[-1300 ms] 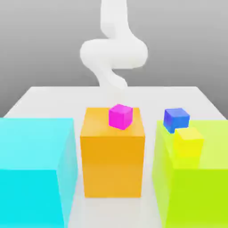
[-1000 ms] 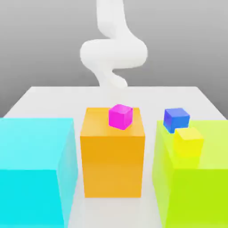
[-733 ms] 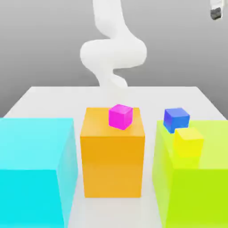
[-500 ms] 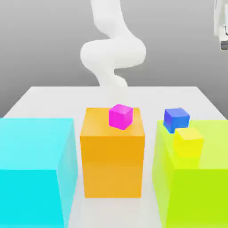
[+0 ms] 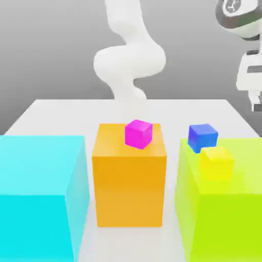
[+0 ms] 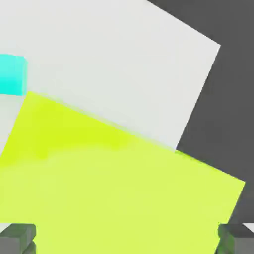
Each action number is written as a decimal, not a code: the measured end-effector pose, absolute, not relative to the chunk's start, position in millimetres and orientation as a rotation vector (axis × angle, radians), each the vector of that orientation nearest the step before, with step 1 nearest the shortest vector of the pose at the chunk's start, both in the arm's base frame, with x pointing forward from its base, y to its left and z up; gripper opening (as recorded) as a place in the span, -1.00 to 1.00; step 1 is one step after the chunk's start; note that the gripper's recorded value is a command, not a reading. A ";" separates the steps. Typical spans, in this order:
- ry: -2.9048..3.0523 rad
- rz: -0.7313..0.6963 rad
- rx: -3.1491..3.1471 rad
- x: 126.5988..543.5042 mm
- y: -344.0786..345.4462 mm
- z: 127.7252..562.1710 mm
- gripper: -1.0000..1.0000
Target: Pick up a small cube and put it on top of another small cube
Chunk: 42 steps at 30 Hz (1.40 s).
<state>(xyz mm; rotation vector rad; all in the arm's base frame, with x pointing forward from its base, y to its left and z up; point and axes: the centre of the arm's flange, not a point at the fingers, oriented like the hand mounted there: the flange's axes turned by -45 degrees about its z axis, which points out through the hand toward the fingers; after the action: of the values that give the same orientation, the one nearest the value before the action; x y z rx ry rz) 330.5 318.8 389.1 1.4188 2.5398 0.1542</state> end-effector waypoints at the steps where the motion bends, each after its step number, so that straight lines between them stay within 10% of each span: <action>1: 2.583 0.133 1.362 326.7 322.6 380.3 0.00; 26: 3.263 -0.129 -0.331 189.0 366.3 196.5 0.00; 40: 3.097 0.002 -0.499 250.0 349.2 145.2 0.00; 41: 3.100 0.001 -0.497 249.7 348.3 135.8 -1.00; 42: 3.100 0.001 -0.497 249.7 348.3 135.8 -1.00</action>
<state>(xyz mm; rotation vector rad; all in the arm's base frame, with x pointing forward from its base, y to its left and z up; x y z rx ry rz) 249.7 348.3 135.8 -0.4971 3.0999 0.0012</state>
